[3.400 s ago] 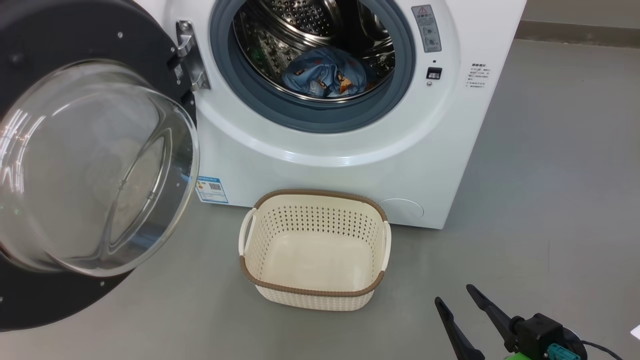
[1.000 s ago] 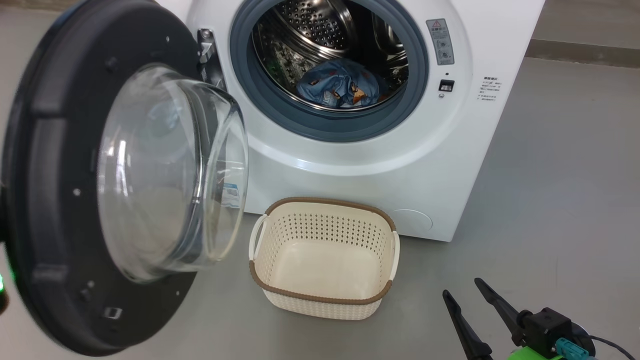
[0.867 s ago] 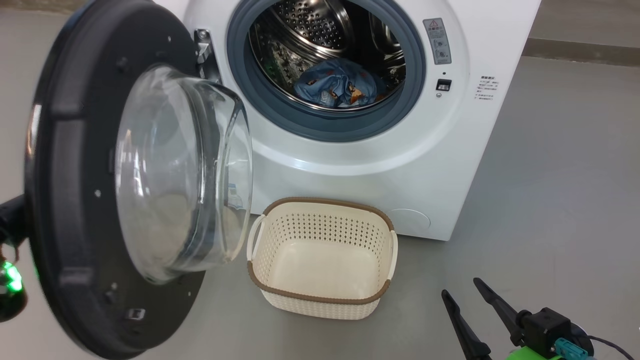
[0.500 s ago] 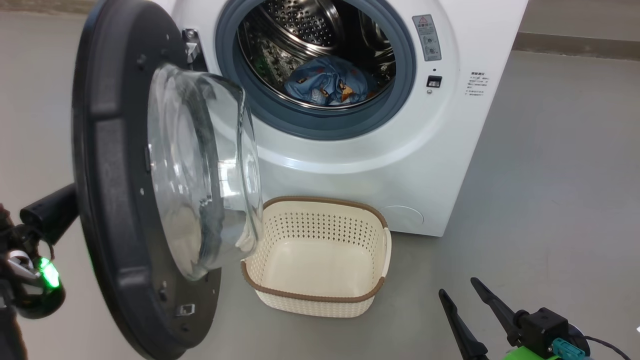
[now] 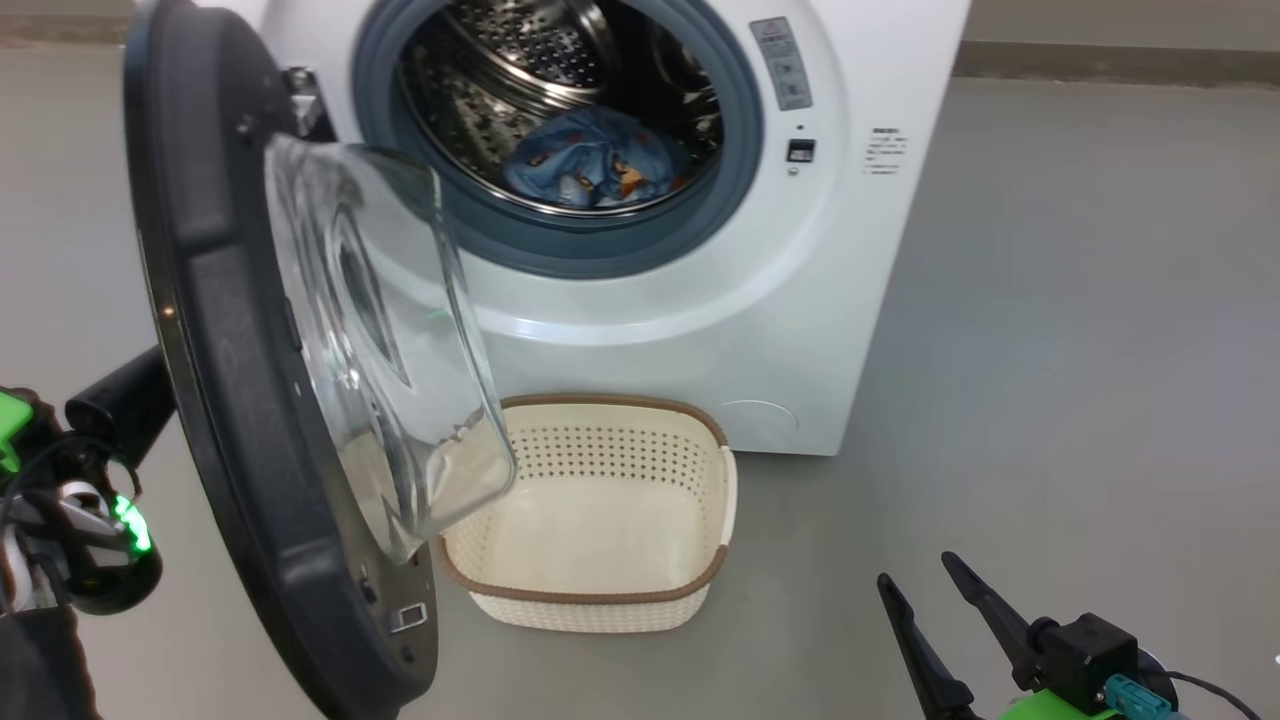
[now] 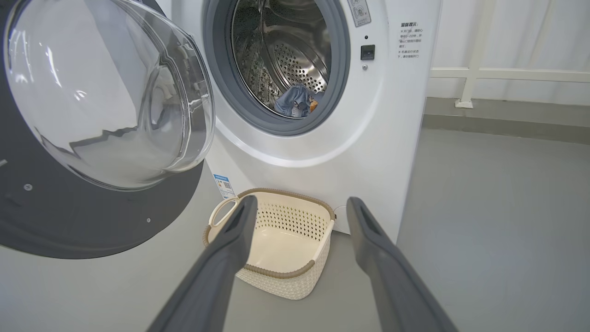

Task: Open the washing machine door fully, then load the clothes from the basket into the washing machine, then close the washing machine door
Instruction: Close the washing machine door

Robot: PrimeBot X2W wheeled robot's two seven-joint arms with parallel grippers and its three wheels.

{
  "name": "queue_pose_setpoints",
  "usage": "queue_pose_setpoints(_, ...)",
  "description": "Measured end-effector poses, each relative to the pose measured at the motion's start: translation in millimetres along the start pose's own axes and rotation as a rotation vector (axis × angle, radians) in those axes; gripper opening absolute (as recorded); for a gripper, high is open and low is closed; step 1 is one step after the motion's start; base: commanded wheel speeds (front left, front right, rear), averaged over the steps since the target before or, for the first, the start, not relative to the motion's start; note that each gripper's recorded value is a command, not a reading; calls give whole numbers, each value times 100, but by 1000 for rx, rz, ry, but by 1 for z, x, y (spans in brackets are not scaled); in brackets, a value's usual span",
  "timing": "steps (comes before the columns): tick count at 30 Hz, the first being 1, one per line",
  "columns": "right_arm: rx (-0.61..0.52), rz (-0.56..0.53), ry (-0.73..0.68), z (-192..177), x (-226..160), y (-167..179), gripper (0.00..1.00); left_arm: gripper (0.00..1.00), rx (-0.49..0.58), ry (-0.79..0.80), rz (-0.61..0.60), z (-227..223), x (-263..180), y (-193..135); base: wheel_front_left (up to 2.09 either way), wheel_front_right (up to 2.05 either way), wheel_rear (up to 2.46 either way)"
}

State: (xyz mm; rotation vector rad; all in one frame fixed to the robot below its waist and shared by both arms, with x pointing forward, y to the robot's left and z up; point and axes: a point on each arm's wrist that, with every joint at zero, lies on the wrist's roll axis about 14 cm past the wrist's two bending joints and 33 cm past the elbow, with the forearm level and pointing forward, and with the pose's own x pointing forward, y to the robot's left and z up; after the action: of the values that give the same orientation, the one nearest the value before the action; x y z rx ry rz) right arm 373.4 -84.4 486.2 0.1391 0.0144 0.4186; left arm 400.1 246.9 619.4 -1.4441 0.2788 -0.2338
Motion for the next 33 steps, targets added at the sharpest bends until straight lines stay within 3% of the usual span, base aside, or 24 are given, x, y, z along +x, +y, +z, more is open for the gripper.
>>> queue_pose_setpoints(16,10,-130,-11,2,-25,-33,100,0,12,54,-53,-34,60,-3,0,0,0)
queue_pose_setpoints(33,-2,-181,-24,7,-40,-47,100,0,14,39,-114,-65,103,-6,0,0,0)
